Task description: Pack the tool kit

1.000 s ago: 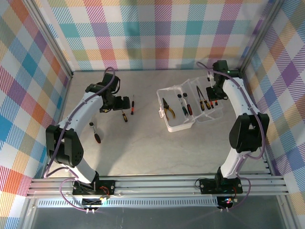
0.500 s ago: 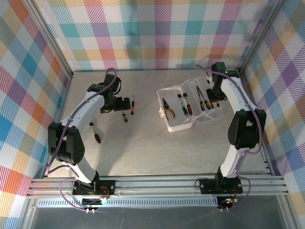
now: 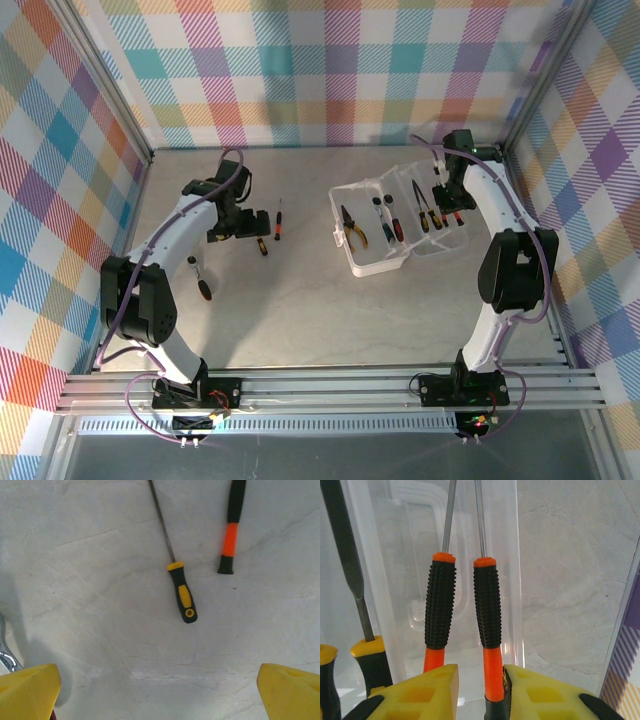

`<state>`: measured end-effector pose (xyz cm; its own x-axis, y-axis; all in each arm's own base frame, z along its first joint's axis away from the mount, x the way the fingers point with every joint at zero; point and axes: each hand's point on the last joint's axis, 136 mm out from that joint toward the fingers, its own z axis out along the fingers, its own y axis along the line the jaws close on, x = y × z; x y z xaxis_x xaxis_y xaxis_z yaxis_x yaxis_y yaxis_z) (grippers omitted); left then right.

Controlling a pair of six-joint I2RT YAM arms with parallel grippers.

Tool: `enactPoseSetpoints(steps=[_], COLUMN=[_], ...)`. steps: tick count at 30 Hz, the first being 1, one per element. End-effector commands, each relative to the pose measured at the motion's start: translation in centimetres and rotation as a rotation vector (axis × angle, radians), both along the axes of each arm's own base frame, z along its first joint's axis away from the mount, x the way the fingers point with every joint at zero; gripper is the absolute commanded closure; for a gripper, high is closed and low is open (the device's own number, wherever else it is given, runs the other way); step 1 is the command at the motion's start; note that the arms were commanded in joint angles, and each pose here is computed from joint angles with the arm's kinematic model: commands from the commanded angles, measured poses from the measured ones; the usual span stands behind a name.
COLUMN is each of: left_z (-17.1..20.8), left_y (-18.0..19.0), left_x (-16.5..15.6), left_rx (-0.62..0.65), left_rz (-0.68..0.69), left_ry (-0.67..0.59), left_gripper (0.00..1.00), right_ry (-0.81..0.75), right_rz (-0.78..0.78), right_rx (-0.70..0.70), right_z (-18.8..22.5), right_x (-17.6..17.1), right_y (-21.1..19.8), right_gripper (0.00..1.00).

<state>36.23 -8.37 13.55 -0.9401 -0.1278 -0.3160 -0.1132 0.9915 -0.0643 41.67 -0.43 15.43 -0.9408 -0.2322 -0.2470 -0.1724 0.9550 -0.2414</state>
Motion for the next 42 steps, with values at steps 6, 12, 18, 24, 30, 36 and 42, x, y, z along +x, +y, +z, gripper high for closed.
enactPoseSetpoints(steps=[6,12,18,24,30,36,42], left_z=[-0.1,-2.2,-4.9,-6.6,-8.4,-9.8,-11.8], left_y=[5.4,9.3,11.9,14.3,15.0,15.9,16.0], left_x=[-3.0,-5.1,-6.3,-5.9,-4.9,-4.1,-3.0], left_rx=[0.009,0.037,0.030,0.033,0.043,0.057,0.010], left_rz=[0.188,0.335,0.443,0.520,0.535,0.560,0.581], left_ry=[0.047,0.089,0.142,0.172,0.212,0.231,0.256], left_gripper=[0.00,0.00,0.00,0.03,0.12,0.20,0.29], right_ry=[-0.160,-0.219,-0.191,-0.157,-0.107,-0.080,-0.084], right_rz=[0.023,0.130,0.210,0.238,0.212,0.221,0.219], right_rx=[0.164,0.273,0.311,0.319,0.275,0.301,0.295], right_z=[7.2,10.0,9.3,7.6,6.2,5.6,5.2], right_x=[-1.2,-3.4,-5.5,-6.5,-6.7,-7.3,-7.8], right_y=[3.1,8.0,11.2,12.2,11.4,11.8,11.6], right_gripper=[0.45,0.01,0.01,0.01,0.01,0.01,0.01])
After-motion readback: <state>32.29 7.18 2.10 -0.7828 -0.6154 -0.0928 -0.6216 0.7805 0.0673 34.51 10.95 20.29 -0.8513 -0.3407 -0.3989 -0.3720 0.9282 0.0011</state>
